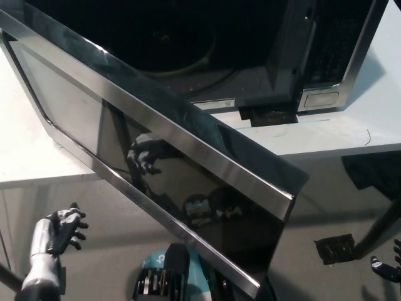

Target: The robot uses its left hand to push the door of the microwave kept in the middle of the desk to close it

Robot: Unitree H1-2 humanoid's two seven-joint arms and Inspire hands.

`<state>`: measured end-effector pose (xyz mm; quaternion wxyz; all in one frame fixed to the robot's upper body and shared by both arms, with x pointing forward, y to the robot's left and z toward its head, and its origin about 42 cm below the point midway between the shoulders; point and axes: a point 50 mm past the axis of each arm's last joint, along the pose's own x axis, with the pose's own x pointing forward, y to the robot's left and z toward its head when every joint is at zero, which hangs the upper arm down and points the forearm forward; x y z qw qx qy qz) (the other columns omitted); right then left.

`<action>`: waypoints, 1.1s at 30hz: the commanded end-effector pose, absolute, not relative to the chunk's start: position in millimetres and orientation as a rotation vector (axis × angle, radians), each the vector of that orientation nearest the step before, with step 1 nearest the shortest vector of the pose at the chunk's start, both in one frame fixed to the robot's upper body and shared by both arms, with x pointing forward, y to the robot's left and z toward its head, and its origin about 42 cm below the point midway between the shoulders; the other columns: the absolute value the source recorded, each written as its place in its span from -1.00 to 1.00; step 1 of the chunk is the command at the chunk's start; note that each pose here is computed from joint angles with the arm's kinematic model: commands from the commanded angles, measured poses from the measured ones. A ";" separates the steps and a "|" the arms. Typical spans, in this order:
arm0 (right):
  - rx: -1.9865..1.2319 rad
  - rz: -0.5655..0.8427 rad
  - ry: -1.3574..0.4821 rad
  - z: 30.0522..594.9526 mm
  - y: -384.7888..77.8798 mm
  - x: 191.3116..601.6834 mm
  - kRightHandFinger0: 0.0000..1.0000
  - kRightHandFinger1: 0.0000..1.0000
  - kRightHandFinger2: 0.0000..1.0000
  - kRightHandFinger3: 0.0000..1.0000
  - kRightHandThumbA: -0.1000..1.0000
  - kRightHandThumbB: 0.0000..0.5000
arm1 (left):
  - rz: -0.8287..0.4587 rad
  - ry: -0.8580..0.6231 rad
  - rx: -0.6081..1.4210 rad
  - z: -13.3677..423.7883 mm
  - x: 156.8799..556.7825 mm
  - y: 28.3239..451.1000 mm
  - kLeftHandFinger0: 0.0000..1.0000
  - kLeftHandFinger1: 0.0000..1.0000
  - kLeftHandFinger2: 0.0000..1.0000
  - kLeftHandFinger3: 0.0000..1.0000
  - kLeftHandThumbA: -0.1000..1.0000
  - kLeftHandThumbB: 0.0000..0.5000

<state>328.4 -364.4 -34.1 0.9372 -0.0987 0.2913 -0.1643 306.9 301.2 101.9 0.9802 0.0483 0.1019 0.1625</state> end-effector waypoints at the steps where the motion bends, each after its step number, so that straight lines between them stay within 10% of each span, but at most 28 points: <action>1: -0.241 -0.394 0.469 7.7 -399.3 357.9 1.00 1.00 1.00 1.00 0.23 -1.00 | 0.253 0.114 0.189 167.6 268.3 306.9 -0.19 -0.08 0.06 0.09 0.28 1.00; 7: -0.244 -0.397 0.467 9.9 -403.5 358.1 1.00 1.00 1.00 1.00 0.23 -1.00 | 0.142 -0.201 0.357 200.8 252.9 302.1 1.00 0.98 1.00 0.96 0.19 0.92; 13: -0.248 -0.395 0.481 5.4 -402.9 352.0 1.00 1.00 1.00 1.00 0.23 -1.00 | 0.003 -0.531 0.522 269.2 254.4 280.5 1.00 1.00 1.00 1.00 -0.33 0.02; 20: -0.260 -0.389 0.490 4.7 -403.9 349.8 1.00 1.00 1.00 1.00 0.23 -1.00 | -0.092 -0.744 0.644 319.9 266.2 247.4 1.00 1.00 1.00 1.00 -1.00 -0.34; 33: -0.277 -0.370 0.512 -0.6 -402.2 344.3 1.00 1.00 1.00 1.00 0.23 -1.00 | -0.293 -1.029 0.796 323.6 311.0 167.2 1.00 1.00 1.00 1.00 -1.00 -1.00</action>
